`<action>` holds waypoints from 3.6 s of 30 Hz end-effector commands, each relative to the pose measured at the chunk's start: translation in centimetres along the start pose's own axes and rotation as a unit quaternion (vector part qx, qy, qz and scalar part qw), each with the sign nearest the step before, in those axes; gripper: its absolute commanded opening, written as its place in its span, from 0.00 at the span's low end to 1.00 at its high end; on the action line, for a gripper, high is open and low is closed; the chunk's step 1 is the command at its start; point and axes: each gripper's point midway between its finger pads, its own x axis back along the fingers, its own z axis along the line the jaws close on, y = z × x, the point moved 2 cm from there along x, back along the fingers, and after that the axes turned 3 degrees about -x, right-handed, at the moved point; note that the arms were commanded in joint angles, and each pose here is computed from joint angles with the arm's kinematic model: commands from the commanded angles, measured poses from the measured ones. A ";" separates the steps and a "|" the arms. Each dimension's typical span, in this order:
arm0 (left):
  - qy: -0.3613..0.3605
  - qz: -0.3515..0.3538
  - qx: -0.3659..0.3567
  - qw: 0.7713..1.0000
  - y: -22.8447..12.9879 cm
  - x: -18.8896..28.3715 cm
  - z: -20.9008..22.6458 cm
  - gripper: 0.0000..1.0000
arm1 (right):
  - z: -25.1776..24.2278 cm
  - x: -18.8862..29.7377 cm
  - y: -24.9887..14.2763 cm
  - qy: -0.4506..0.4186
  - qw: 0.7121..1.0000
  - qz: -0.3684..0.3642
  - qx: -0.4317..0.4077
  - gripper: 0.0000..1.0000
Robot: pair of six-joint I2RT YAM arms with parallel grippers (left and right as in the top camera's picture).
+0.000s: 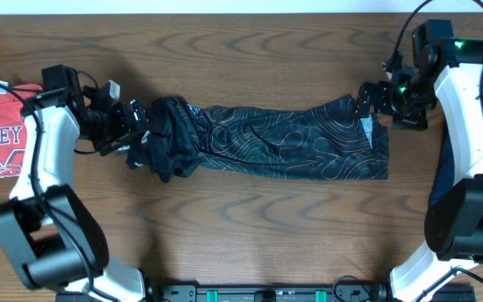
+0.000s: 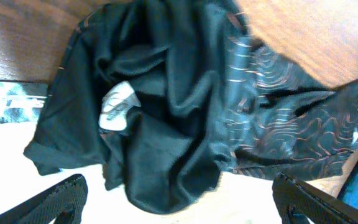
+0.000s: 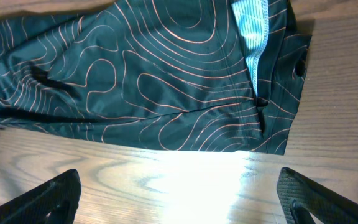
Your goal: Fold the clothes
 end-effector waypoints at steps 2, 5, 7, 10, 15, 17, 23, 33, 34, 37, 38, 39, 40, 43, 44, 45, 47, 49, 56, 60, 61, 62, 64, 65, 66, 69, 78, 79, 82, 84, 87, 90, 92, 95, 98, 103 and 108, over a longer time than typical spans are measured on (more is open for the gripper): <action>-0.007 0.035 0.019 0.999 -0.2 -2.6 2.1 0.96 | 0.6 0.6 -0.1 0.007 1.000 -0.006 0.014 0.99; -0.007 0.050 0.019 0.999 -0.4 -3.9 2.9 0.96 | 0.5 0.6 -0.2 0.007 1.000 -0.005 0.019 0.99; -0.009 0.055 0.022 0.998 -0.4 -4.4 3.2 0.96 | 0.5 0.6 -0.3 0.006 1.000 -0.003 0.021 0.99; -0.013 0.054 0.022 0.998 -0.4 -4.4 3.1 0.96 | 0.1 0.7 -0.1 -0.004 1.000 -0.008 0.009 0.99; -0.043 0.052 0.029 0.997 -0.3 -4.2 2.5 0.96 | -3.2 0.5 1.4 -0.041 0.997 -0.039 -0.048 0.99; -0.054 0.051 0.036 0.997 -0.3 -3.9 2.4 0.96 | -4.1 -0.1 1.4 -0.018 0.997 -0.034 -0.063 0.99; -0.105 0.034 0.044 0.993 0.1 -2.7 1.2 0.96 | -6.7 -2.9 0.2 0.044 0.995 -0.010 -0.085 0.99; -0.111 -0.022 0.000 0.994 0.3 2.3 -2.0 0.97 | -8.2 -8.9 -1.9 0.057 0.990 0.029 -0.125 0.99; -0.115 -0.030 -0.006 0.993 0.2 2.9 -2.5 0.96 | -8.4 -9.4 -1.8 0.057 0.988 0.029 -0.139 0.99; -0.129 -0.057 -0.028 0.990 0.2 4.9 -4.2 0.97 | -8.1 -11.1 -1.5 0.086 0.984 0.029 -0.153 0.99; -0.128 -0.066 -0.035 0.989 0.0 5.6 -4.6 0.97 | -7.9 -11.5 -1.4 0.099 0.982 0.031 -0.156 0.99; -0.128 -0.072 -0.040 0.988 -0.1 6.1 -4.9 0.97 | -7.8 -12.0 -1.4 0.107 0.981 0.034 -0.159 0.99; -0.127 -0.079 -0.045 0.988 -0.2 6.6 -5.3 0.97 | -8.0 -12.5 -1.3 0.110 0.980 0.038 -0.164 0.99; -0.127 -0.085 -0.049 0.987 -0.6 7.5 -5.8 0.98 | -8.4 -13.4 -1.2 0.109 0.978 0.043 -0.170 0.99; -0.127 -0.085 -0.049 0.987 -0.8 7.6 -5.9 0.98 | -8.5 -13.5 -1.2 0.109 0.978 0.044 -0.171 0.99; -0.127 -0.084 -0.048 0.987 -0.8 7.6 -5.9 0.98 | -8.6 -13.6 -1.2 0.109 0.978 0.044 -0.171 0.99; -0.128 -0.080 -0.045 0.988 -1.0 7.5 -5.9 0.98 | -8.6 -13.7 -1.1 0.109 0.978 0.042 -0.170 0.99; -0.128 -0.079 -0.044 0.988 -1.0 7.5 -5.9 0.98 | -8.6 -13.7 -1.0 0.110 0.979 0.040 -0.169 0.99; -0.128 -0.079 -0.044 0.988 -1.0 7.5 -5.9 0.98 | -8.3 -13.7 -0.5 0.119 0.979 0.030 -0.161 0.99; -0.128 -0.079 -0.044 0.988 -1.0 7.5 -5.9 0.98 | -7.3 -13.9 0.0 0.135 0.981 0.023 -0.137 0.98; -0.128 -0.079 -0.044 0.988 -1.0 7.5 -5.9 0.98 | -7.1 -14.0 0.0 0.135 0.982 0.023 -0.133 0.98; -0.128 -0.079 -0.044 0.988 -1.0 7.5 -5.9 0.98 | -6.8 -14.0 0.0 0.135 0.982 0.023 -0.129 0.98; -0.128 -0.079 -0.044 0.988 -1.0 7.5 -5.9 0.98 | -6.1 -14.3 0.0 0.135 0.983 0.023 -0.118 0.97; -0.128 -0.079 -0.044 0.988 -1.0 7.5 -5.9 0.98 | -5.8 -14.4 0.1 0.135 0.984 0.023 -0.113 0.96; -0.128 -0.079 -0.044 0.988 -1.0 7.5 -5.9 0.98 | -5.5 -14.5 0.0 0.135 0.985 0.024 -0.108 0.96; -0.128 -0.079 -0.044 0.988 -1.0 7.5 -5.9 0.98 | -4.3 -14.9 -0.1 0.135 0.986 0.027 -0.091 0.94; -0.128 -0.079 -0.044 0.988 -1.0 7.5 -5.8 0.98 | -3.2 -16.3 -0.6 0.129 0.987 0.044 -0.084 0.64; -0.128 -0.079 -0.044 0.988 -1.0 7.5 -5.8 0.98 | -3.2 -16.3 -0.5 0.129 0.987 0.042 -0.086 0.60; -0.128 -0.079 -0.044 0.988 -1.0 7.5 -5.9 0.98 | -3.2 -16.3 -0.2 0.130 0.987 0.036 -0.088 0.35; -0.128 -0.079 -0.044 0.988 -1.0 7.5 -5.8 0.98 | -3.2 -16.3 -0.1 0.130 0.987 0.034 -0.087 0.12; -0.128 -0.079 -0.044 0.988 -1.0 7.5 -5.9 0.98 | -3.4 -16.3 0.1 0.125 0.988 0.030 -0.087 0.01; -0.128 -0.079 -0.044 0.988 -1.0 7.5 -5.8 0.98 | -4.0 -16.4 0.3 0.112 0.990 0.024 -0.088 0.01; -0.128 -0.079 -0.044 0.988 -1.0 7.5 -5.8 0.98 | -4.6 -16.3 0.4 0.102 0.990 0.021 -0.094 0.01; -0.128 -0.079 -0.044 0.988 -1.0 7.5 -5.9 0.98 | -6.0 -15.8 0.8 0.103 0.988 0.013 -0.114 0.01; -0.128 -0.079 -0.044 0.988 -1.0 7.5 -5.9 0.98 | -7.9 -14.8 1.3 0.110 0.984 0.004 -0.143 0.01; -0.128 -0.079 -0.044 0.988 -1.0 7.5 -5.9 0.98 | -11.0 -13.0 2.2 0.112 0.978 -0.013 -0.176 0.01; -0.128 -0.079 -0.044 0.988 -1.0 7.5 -5.9 0.98 | -12.8 -10.9 3.6 0.105 0.977 -0.035 -0.181 0.01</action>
